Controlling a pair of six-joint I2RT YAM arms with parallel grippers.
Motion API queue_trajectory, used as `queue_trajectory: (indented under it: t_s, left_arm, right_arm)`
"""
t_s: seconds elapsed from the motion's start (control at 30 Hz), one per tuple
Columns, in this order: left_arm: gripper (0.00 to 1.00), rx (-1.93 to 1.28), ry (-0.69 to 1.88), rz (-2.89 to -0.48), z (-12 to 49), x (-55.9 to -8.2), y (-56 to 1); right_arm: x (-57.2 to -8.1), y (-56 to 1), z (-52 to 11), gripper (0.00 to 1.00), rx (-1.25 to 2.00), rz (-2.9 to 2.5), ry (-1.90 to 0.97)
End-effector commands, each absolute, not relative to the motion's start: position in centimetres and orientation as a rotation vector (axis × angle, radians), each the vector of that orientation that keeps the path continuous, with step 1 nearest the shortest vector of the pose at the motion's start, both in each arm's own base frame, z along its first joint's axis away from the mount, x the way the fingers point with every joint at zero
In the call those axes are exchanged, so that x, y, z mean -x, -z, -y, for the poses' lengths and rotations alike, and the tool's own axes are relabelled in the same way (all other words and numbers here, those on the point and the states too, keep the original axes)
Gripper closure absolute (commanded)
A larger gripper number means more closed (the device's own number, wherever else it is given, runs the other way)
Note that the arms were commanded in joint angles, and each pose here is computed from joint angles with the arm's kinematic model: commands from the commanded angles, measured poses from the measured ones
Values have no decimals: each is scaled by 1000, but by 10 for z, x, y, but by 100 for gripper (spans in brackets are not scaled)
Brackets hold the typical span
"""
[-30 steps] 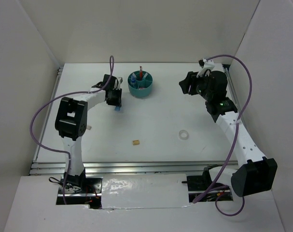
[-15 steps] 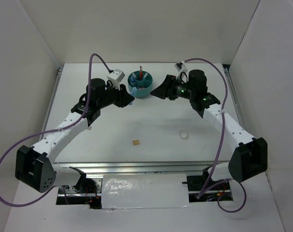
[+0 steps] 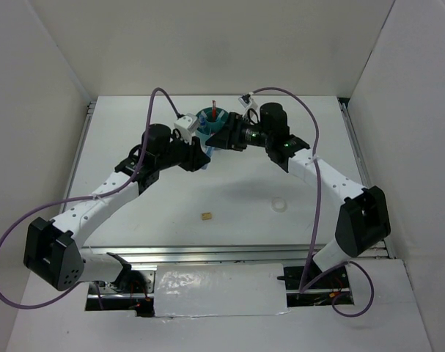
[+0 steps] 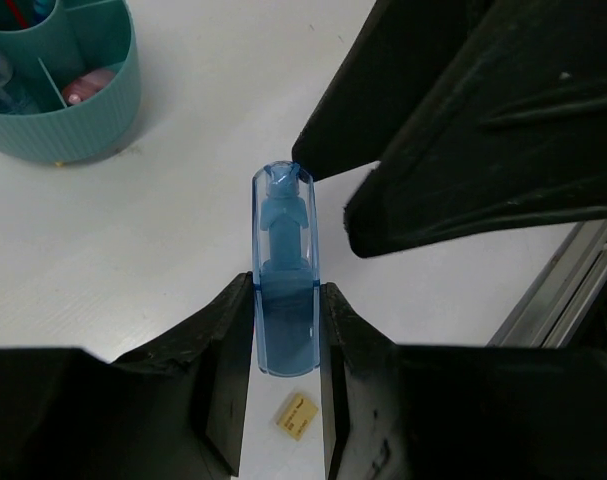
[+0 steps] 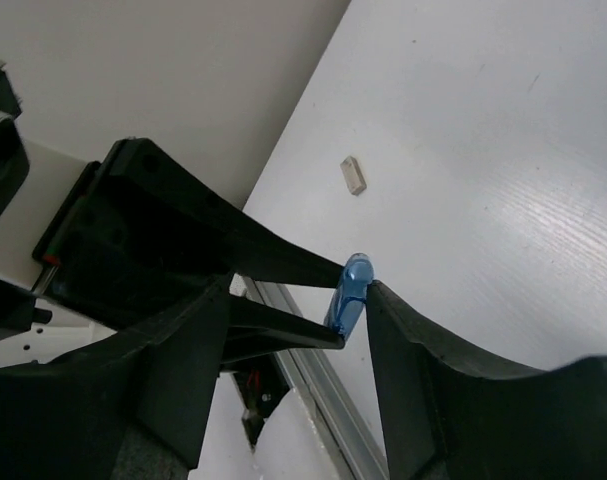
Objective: Sort the stationery into containers
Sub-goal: Pick up the pen from the center of the board.
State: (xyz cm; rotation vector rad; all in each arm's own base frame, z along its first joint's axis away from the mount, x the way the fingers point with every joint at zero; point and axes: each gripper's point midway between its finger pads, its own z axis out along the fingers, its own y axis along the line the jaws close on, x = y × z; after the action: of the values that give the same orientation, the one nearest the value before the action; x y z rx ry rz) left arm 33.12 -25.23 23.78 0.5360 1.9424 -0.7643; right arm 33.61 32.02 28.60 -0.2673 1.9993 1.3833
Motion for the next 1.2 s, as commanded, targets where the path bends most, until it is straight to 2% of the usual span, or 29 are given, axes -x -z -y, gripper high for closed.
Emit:
queue_trajectory:
  t_s: [0.0, 0.1, 0.13, 0.17, 0.3, 0.4, 0.53, 0.67, 0.7, 0.73, 0.77, 0.8, 0.83, 0.9, 0.93, 1.03, 1.17]
  left_arm:
    - [100, -570, 757, -1861, 258, -331, -265]
    - [100, -595, 754, -1848, 264, -325, -268]
    - [100, -594, 748, -1848, 263, -325, -269]
    - [100, -594, 748, -1845, 264, -325, -270]
    - [100, -587, 738, -1837, 263, -327, -275]
    - [100, -587, 738, -1837, 263, -328, -276]
    - [100, -577, 728, -1827, 263, -331, -279]
    - [99, -560, 703, -1820, 260, -336, -284]
    - [98, -556, 700, -1821, 259, -338, -284]
    - [86, -555, 701, -1823, 258, -339, -285]
    - [76, -556, 700, -1826, 256, -340, -287]
    - [64, -553, 696, -1838, 255, -341, -286]
    - [37, -540, 686, -1847, 252, -342, -286]
    - [4, -446, 620, -1884, 234, -352, -283]
    - [1, -415, 597, -1891, 227, -356, -283]
    - [1, -307, 539, -1901, 198, -370, -280]
    - [1, -163, 491, -1899, 159, -390, -276]
  right_arm:
    - [-339, -300, -331, 38, 260, -1946, -1440]
    - [-344, -299, -334, 44, 245, -1955, -1444]
    - [-344, -298, -335, 52, 247, -1957, -1446]
    - [-343, -296, -336, 54, 248, -1965, -1450]
    - [-345, -287, -334, 49, 232, -1992, -1421]
    - [-343, -283, -330, 53, 232, -2000, -1408]
    - [-340, -278, -328, 67, 243, -2009, -1396]
    - [-339, -273, -327, 75, 261, -2023, -1374]
    - [-339, -273, -326, 81, 266, -2021, -1371]
    - [-339, -271, -326, 93, 271, -2024, -1359]
    - [-340, -273, -325, 98, 273, -2018, -1351]
    - [-345, -273, -322, 100, 261, -2015, -1325]
    - [-352, -273, -316, 100, 256, -2011, -1288]
    - [-369, -278, -305, 100, 223, -1992, -1211]
    - [-389, -275, -287, 100, 153, -1988, -1106]
    - [-438, -283, -243, 100, -29, -1934, -823]
    - [-482, -305, -218, 100, -145, -1819, -613]
